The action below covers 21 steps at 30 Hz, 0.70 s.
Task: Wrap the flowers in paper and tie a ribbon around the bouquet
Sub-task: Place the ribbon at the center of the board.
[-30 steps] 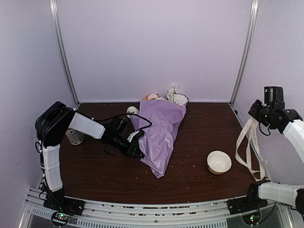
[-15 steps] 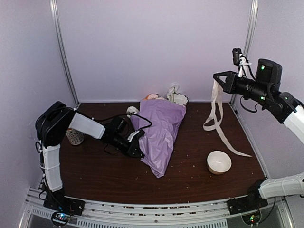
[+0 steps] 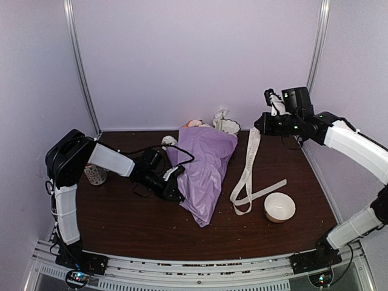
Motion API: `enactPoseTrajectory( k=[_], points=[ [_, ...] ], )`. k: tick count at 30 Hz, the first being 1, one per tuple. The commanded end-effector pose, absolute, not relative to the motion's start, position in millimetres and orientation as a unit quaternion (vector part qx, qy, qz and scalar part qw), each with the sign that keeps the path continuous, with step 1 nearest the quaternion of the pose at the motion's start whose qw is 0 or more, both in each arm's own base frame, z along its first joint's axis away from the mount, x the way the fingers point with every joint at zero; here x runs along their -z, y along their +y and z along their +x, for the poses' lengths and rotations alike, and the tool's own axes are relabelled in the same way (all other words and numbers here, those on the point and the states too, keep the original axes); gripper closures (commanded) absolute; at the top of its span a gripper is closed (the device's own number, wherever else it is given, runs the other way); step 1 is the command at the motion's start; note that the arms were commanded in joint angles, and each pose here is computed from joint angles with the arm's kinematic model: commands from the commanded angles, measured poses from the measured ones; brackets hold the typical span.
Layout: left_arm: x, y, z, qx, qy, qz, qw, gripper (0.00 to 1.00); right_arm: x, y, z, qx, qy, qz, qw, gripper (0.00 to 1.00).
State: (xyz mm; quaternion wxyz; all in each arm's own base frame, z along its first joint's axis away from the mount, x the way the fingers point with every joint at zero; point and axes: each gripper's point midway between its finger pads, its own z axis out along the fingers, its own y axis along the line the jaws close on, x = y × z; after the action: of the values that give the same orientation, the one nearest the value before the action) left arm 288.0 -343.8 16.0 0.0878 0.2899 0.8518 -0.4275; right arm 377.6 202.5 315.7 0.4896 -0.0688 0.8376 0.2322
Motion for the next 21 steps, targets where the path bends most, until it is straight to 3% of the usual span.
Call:
enactPoseTrajectory(
  k=[1,2,3,4,6,10,17,21],
  points=[
    [10,-332,290,0.385,0.876,0.282,0.077,1.00,-278,163,402,-0.097,0.889,-0.013,0.448,0.78],
    [9,-332,291,0.385,0.875,0.282,0.079,1.00,-268,153,407,-0.069,0.899,-0.001,0.432,0.69],
    [9,-332,290,0.384,0.875,0.282,0.078,1.00,-259,143,413,-0.042,0.908,0.012,0.417,0.47],
    [9,-331,290,0.384,0.876,0.282,0.078,1.00,-245,134,417,-0.017,0.919,0.021,0.393,0.38],
    [8,-331,291,0.383,0.875,0.284,0.080,1.00,-222,118,416,0.026,0.940,0.034,0.339,0.30],
    [8,-332,291,0.383,0.875,0.285,0.081,1.00,-193,122,409,0.060,0.952,0.004,0.300,0.29],
    [8,-332,291,0.382,0.875,0.285,0.081,1.00,-144,210,359,-0.044,0.963,-0.137,0.229,0.45],
    [10,-332,291,0.382,0.876,0.284,0.079,1.00,-118,269,320,-0.088,0.950,-0.232,0.187,0.44]
  ],
)
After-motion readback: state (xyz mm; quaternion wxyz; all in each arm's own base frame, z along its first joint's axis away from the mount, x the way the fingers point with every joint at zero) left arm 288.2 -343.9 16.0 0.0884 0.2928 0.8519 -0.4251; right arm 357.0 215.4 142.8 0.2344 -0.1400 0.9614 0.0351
